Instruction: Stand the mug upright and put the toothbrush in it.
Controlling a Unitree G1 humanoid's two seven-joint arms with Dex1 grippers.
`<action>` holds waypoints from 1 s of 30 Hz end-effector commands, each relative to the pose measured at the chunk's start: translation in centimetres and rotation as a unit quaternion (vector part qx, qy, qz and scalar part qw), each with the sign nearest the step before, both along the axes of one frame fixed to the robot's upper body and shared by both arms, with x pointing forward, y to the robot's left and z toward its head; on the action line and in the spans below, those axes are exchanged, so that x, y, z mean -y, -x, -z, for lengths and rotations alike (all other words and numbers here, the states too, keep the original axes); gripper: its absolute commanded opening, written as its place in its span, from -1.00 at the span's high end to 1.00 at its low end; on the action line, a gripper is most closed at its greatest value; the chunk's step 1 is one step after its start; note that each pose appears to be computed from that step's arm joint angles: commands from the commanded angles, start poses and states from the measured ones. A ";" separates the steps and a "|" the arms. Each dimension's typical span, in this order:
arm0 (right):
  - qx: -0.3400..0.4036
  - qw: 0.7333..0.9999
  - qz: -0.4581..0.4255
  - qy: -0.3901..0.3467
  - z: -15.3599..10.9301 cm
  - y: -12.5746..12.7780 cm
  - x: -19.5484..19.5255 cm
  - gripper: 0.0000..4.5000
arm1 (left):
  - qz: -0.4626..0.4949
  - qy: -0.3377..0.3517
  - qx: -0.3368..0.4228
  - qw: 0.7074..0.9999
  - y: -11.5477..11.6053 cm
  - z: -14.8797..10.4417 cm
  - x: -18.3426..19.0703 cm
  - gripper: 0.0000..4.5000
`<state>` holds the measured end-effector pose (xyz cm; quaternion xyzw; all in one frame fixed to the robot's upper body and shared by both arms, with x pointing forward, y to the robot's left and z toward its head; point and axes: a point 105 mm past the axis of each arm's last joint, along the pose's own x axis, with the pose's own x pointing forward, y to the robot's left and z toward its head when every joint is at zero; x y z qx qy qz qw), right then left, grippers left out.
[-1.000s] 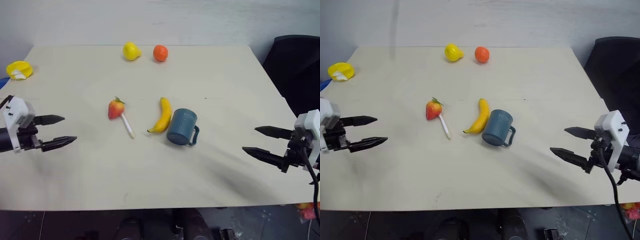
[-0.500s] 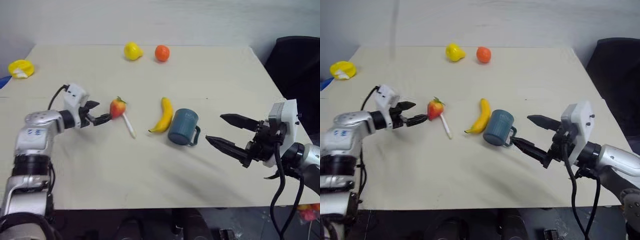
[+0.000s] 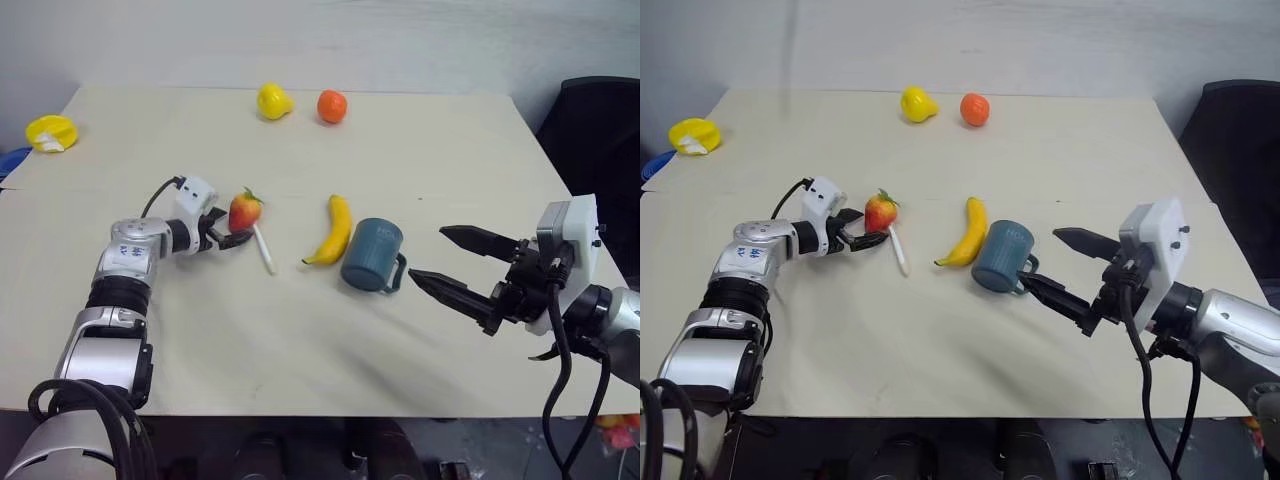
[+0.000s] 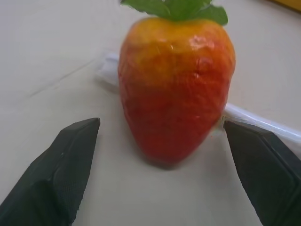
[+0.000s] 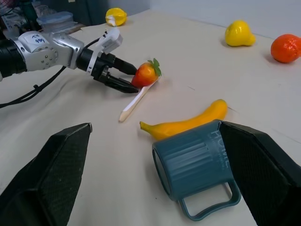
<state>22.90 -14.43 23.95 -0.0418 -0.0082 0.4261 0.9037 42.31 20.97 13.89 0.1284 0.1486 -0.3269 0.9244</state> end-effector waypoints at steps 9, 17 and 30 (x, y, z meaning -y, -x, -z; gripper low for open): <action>0.021 1.000 0.006 0.009 -0.2 -0.9 -0.1 -1.00 | -0.019 0.045 0.062 0.997 -0.5 -4.6 -1.3 0.18; 0.022 0.999 0.010 0.036 1.1 -4.2 -0.8 -1.00 | -0.254 0.016 0.105 0.961 3.5 -6.0 -13.6 0.18; 0.020 0.983 -0.180 0.034 0.2 -1.5 -4.6 -1.00 | -0.502 0.036 0.041 0.863 10.8 -2.8 -22.5 -0.37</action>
